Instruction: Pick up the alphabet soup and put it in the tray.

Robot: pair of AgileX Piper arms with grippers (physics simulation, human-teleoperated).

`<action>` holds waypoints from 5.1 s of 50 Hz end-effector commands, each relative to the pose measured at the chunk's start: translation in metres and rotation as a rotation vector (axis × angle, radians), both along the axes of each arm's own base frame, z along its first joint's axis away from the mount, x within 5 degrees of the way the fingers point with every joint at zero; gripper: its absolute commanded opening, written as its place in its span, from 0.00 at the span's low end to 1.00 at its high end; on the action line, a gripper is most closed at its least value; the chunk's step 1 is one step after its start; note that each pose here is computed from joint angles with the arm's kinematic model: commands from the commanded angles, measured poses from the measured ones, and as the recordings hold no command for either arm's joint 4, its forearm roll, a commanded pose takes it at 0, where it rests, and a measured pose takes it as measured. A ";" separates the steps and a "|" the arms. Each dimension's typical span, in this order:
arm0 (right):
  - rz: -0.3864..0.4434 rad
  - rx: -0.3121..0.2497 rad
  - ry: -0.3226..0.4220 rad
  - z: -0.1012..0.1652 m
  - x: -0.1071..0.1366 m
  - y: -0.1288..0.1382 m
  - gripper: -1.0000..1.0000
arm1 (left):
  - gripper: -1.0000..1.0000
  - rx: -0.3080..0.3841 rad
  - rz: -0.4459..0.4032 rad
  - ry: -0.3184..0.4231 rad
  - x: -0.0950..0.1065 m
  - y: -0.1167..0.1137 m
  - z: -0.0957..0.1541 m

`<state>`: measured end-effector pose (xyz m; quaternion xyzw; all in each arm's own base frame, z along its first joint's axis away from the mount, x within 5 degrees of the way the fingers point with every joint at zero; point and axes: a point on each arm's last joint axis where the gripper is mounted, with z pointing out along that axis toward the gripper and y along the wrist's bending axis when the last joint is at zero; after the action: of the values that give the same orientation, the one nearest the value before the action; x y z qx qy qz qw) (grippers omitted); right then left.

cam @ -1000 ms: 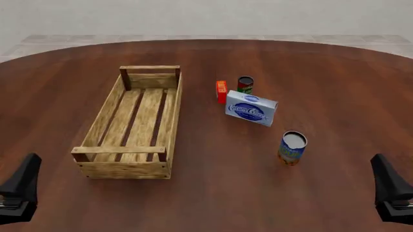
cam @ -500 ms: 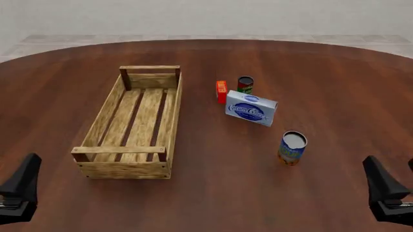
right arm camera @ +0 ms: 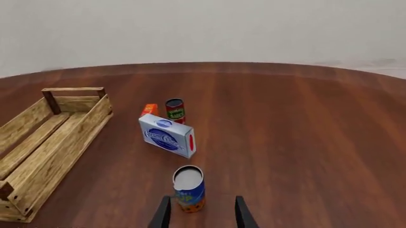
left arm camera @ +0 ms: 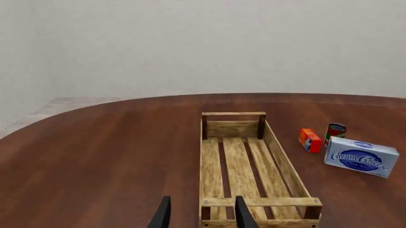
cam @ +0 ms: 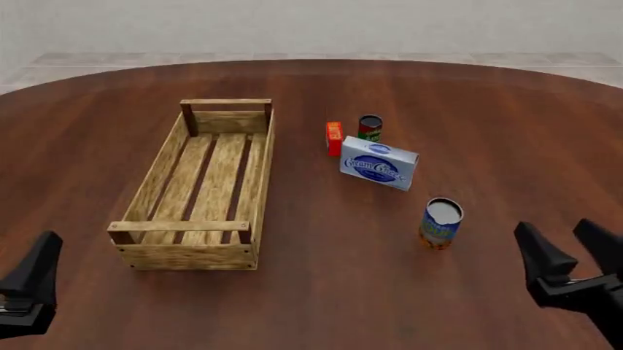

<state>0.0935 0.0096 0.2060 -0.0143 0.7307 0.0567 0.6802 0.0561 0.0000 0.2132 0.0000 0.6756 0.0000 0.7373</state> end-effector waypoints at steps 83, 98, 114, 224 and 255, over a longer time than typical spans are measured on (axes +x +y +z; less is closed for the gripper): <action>0.160 -0.077 0.174 -0.070 0.071 0.033 1.00 | 1.00 0.000 0.000 0.000 0.000 0.000 0.000; 0.118 -0.086 0.182 -0.072 0.073 0.026 1.00 | 1.00 0.000 0.000 0.000 0.000 0.000 0.000; 0.119 -0.113 0.170 -0.071 0.073 0.026 1.00 | 1.00 0.000 0.000 0.000 0.000 0.000 0.000; 0.136 -0.144 0.233 -0.100 0.129 0.040 1.00 | 1.00 0.000 0.000 0.000 0.000 0.000 0.000; 0.127 -0.138 0.258 -0.111 0.140 0.040 1.00 | 1.00 0.000 0.000 0.000 0.000 0.000 0.000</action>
<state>0.2303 0.0482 0.0985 -0.0982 0.8104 0.0495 0.5755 0.0561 0.0000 0.2132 0.0000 0.6756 0.0000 0.7373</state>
